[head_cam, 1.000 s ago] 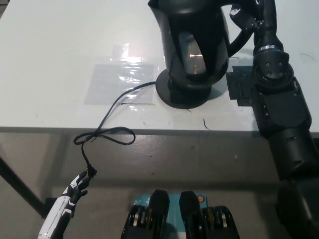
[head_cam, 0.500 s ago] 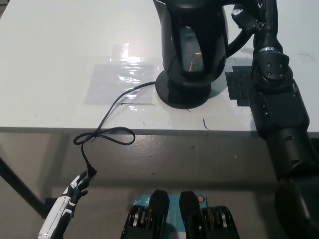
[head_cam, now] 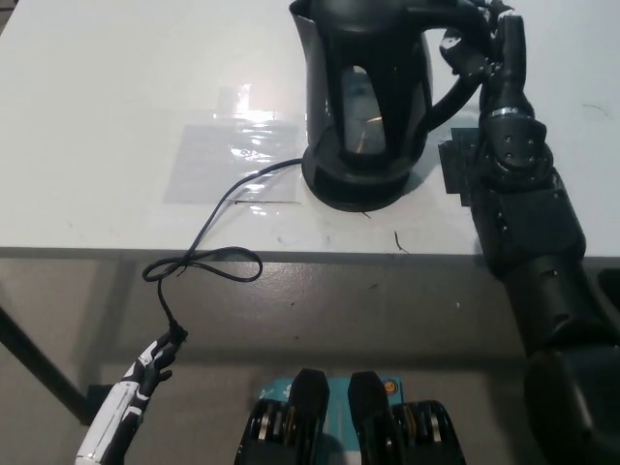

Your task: A kettle and its base are kept separately on the desk infront of the robot and the robot uses its right hand to lift the kettle by its handle and places it on its base to align it correctly.

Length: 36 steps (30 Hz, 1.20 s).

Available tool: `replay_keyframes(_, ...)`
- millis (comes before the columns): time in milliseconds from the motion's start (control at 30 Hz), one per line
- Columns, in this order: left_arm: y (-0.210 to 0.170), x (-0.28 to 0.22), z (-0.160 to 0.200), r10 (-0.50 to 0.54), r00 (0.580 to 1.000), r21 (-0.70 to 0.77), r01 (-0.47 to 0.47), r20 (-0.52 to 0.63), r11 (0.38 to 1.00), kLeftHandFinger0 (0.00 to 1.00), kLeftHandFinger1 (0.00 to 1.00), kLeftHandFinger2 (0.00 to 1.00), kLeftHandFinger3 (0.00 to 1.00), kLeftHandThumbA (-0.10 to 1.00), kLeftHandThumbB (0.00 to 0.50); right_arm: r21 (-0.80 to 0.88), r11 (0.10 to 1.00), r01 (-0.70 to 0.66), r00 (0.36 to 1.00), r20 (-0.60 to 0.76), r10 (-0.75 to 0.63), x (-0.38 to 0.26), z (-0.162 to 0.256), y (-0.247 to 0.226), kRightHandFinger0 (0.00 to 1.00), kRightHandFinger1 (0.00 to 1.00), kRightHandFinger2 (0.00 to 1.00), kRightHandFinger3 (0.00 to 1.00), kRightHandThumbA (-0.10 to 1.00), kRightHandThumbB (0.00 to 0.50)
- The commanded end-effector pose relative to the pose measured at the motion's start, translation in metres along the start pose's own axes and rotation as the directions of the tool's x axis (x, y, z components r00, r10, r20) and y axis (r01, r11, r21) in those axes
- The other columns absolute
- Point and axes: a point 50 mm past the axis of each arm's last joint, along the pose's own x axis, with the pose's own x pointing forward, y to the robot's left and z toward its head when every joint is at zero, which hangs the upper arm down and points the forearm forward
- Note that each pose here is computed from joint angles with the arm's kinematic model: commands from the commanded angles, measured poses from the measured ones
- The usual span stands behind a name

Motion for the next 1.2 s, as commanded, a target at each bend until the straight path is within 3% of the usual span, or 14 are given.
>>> replay_keyframes(0,0.005,0.002,0.005,-0.029,0.999,0.026,0.029,0.016,0.999,1.0,1.0,1.0,1.0,1.0,0.381,0.141,0.99,-0.031,0.98,0.2,0.002,0.013,0.066,0.028,0.0,0.11,0.47,0.46,-0.1,0.104)
replay_keyframes(200,0.004,0.001,0.004,-0.025,1.0,0.029,0.025,0.014,0.999,1.0,1.0,1.0,1.0,1.0,0.384,0.146,0.988,-0.045,0.981,0.195,0.016,0.009,0.062,0.038,0.0,0.13,0.54,0.48,-0.1,0.095)
replay_keyframes(300,0.004,0.001,0.003,-0.029,0.999,0.021,0.028,0.022,0.999,1.0,1.0,1.0,1.0,1.0,0.369,0.166,0.985,-0.052,0.982,0.185,0.02,0.008,0.061,0.041,0.0,0.18,0.62,0.56,-0.1,0.092)
replay_keyframes(400,0.004,0.001,0.003,-0.025,1.0,0.017,0.025,0.015,1.0,1.0,1.0,1.0,1.0,1.0,0.39,0.154,0.987,-0.047,0.984,0.179,0.019,0.007,0.06,0.043,0.0,0.23,0.67,0.67,-0.1,0.085)
replay_keyframes(633,0.006,0.001,0.005,-0.03,0.999,0.031,0.029,0.025,0.999,1.0,1.0,1.0,1.0,1.0,0.371,0.113,0.993,-0.04,0.984,0.177,0.02,0.01,0.055,0.037,0.0,0.22,0.64,0.65,-0.1,0.088)
replay_keyframes(800,0.006,0.0,0.005,-0.027,0.999,0.026,0.027,0.023,0.999,1.0,1.0,1.0,1.0,1.0,0.38,0.103,0.994,-0.028,0.979,0.203,0.006,0.014,0.059,0.028,0.0,0.23,0.61,0.57,-0.1,0.09)
replay_keyframes(867,0.006,0.0,0.005,-0.031,0.999,0.027,0.03,0.026,0.999,1.0,1.0,1.0,1.0,1.0,0.352,0.114,0.993,-0.026,0.978,0.209,0.001,0.015,0.062,0.024,0.0,0.2,0.6,0.57,-0.1,0.091)
replay_keyframes(933,0.005,0.0,0.004,-0.031,0.999,0.021,0.03,0.03,0.999,1.0,1.0,1.0,1.0,1.0,0.351,0.12,0.992,-0.026,0.974,0.226,-0.002,0.017,0.063,0.02,0.0,0.2,0.61,0.56,-0.1,0.091)
replay_keyframes(1000,0.005,-0.001,0.004,-0.031,0.999,0.017,0.03,0.023,0.999,1.0,1.0,1.0,1.0,1.0,0.363,0.117,0.993,-0.025,0.972,0.237,-0.004,0.017,0.062,0.018,0.0,0.22,0.53,0.59,-0.1,0.091)
replay_keyframes(1067,0.005,0.0,0.004,-0.03,0.999,0.017,0.03,0.022,0.999,1.0,1.0,1.0,1.0,1.0,0.365,0.112,0.994,-0.018,0.972,0.234,-0.009,0.018,0.063,0.017,0.0,0.22,0.52,0.6,-0.1,0.102)
replay_keyframes(1167,0.005,0.0,0.003,-0.029,0.999,0.014,0.029,0.022,0.999,1.0,1.0,1.0,1.0,1.0,0.366,0.114,0.993,-0.02,0.972,0.237,-0.007,0.019,0.064,0.017,0.0,0.2,0.55,0.57,-0.1,0.102)
